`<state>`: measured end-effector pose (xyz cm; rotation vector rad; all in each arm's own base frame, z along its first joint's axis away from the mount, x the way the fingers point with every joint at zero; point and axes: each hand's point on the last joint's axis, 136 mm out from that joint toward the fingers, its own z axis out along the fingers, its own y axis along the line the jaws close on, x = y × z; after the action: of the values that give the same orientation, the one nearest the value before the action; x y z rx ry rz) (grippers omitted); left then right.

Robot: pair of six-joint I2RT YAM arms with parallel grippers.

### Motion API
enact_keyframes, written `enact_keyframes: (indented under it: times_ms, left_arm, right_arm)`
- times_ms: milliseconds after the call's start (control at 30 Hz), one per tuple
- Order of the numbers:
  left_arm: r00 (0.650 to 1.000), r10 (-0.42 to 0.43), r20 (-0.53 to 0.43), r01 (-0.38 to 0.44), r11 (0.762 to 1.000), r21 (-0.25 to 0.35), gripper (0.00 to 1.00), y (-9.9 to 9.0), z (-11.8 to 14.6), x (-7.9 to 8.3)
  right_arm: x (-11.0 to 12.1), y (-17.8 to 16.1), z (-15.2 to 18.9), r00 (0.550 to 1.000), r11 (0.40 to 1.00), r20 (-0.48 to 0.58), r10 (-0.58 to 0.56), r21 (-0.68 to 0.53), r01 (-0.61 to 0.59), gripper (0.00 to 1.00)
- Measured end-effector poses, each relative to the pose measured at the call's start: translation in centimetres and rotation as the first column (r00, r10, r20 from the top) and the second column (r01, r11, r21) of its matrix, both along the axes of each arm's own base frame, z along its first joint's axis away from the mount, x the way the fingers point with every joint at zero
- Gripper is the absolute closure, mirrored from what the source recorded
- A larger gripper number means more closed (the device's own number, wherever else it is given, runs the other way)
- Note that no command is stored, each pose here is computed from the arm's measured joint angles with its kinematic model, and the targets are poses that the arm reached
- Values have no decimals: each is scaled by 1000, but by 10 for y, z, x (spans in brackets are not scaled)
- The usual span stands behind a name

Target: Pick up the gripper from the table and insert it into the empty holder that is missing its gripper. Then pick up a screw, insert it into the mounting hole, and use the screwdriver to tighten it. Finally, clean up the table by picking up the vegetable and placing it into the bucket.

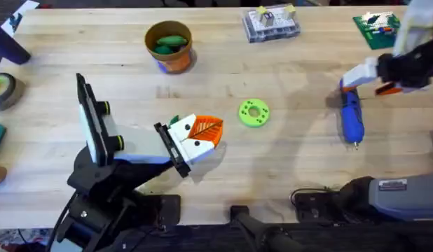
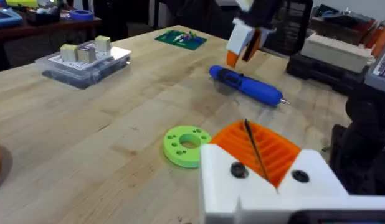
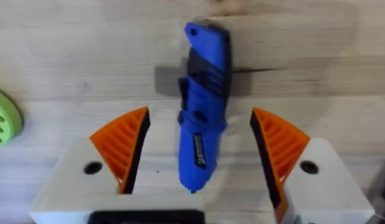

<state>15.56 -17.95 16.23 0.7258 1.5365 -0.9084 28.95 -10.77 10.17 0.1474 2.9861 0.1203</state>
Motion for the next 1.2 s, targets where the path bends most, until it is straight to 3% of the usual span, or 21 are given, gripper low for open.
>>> enact_keyframes:
  times_ms: [233, 500, 1000, 1100, 1167, 1200]
  left_arm:
    - [1000, 0, 0, 0, 1000, 0, 987, 0, 0, 0]
    - [1000, 0, 0, 0, 1000, 0, 987, 0, 0, 0]
    - [1000, 0, 0, 0, 1000, 0, 987, 0, 0, 0]
    - [1000, 0, 0, 0, 1000, 0, 987, 0, 0, 0]
    - [1000, 0, 0, 0, 1000, 0, 987, 0, 0, 0]
    - [1000, 0, 0, 0, 1000, 0, 987, 0, 0, 0]
  right_arm:
    - [4, 10, -35, 997, 999, -76, 20, 48, -16, 15]
    - [15, 6, -48, 997, 999, -71, -1, 35, 4, 15]
    - [5, 10, -64, 993, 1000, -120, 10, 22, -7, 22]
    - [7, 8, -64, 994, 1000, -112, 4, 11, -3, 187]
    - [9, 6, -64, 995, 1000, -105, 2, 4, -1, 370]
    - [10, 6, -64, 995, 1000, -104, 1, 3, -1, 508]
